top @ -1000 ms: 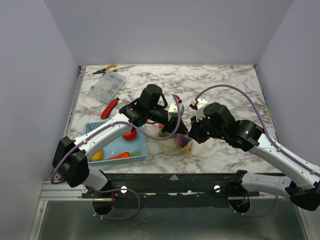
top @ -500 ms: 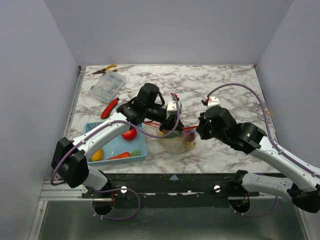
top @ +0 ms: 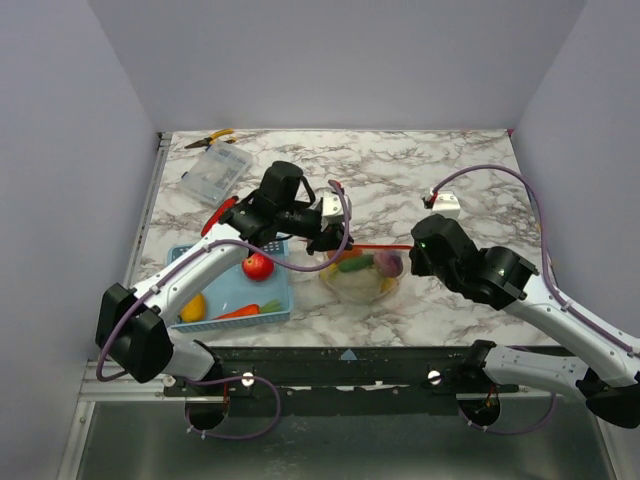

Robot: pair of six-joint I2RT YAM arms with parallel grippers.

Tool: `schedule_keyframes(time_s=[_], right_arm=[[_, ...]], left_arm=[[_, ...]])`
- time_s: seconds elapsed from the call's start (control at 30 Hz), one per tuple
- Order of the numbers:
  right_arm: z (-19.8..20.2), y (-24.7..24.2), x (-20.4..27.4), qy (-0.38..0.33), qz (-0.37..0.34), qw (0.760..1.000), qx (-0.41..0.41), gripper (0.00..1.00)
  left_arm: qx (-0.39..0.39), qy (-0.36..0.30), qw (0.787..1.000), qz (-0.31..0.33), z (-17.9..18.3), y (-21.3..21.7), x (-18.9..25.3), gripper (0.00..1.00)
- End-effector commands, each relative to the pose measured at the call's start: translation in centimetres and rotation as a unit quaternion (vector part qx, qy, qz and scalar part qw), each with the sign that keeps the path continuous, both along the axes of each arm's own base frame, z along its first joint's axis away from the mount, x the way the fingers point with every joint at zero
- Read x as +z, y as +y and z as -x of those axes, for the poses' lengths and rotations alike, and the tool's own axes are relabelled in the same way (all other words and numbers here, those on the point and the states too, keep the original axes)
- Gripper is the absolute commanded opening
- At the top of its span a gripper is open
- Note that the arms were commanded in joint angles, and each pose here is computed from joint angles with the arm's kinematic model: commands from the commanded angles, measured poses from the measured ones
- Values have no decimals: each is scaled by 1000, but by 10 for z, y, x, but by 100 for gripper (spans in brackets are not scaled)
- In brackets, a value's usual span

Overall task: Place the food in the zip-top bag and seal the zipper
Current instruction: Zip the zipper food storage bag at the center of the board.

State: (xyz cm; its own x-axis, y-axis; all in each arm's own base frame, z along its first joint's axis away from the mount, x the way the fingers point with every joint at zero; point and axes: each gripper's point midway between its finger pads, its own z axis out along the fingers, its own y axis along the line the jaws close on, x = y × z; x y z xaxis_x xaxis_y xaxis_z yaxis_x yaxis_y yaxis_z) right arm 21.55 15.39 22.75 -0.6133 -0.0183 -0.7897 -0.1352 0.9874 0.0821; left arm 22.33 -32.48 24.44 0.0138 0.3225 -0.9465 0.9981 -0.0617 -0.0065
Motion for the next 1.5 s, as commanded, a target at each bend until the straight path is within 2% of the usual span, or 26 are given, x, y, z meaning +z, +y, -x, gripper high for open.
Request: schedule_keyframes(time_s=[0.0, 0.47, 0.8, 1.47], right_arm=[[-3, -36, 4, -19, 40, 996, -74, 0], [-4, -42, 3, -23, 45, 994, -94, 0], [-4, -44, 8, -28, 43, 994, -96, 0], [-4, -44, 8, -27, 45, 994, -97, 0]], left_arm=[[45, -33, 998, -19, -15, 24, 3, 0], [133, -79, 986, -64, -54, 67, -15, 0], [179, -94, 977, -73, -75, 92, -22, 0], [201, -114, 970, -76, -82, 106, -22, 0]])
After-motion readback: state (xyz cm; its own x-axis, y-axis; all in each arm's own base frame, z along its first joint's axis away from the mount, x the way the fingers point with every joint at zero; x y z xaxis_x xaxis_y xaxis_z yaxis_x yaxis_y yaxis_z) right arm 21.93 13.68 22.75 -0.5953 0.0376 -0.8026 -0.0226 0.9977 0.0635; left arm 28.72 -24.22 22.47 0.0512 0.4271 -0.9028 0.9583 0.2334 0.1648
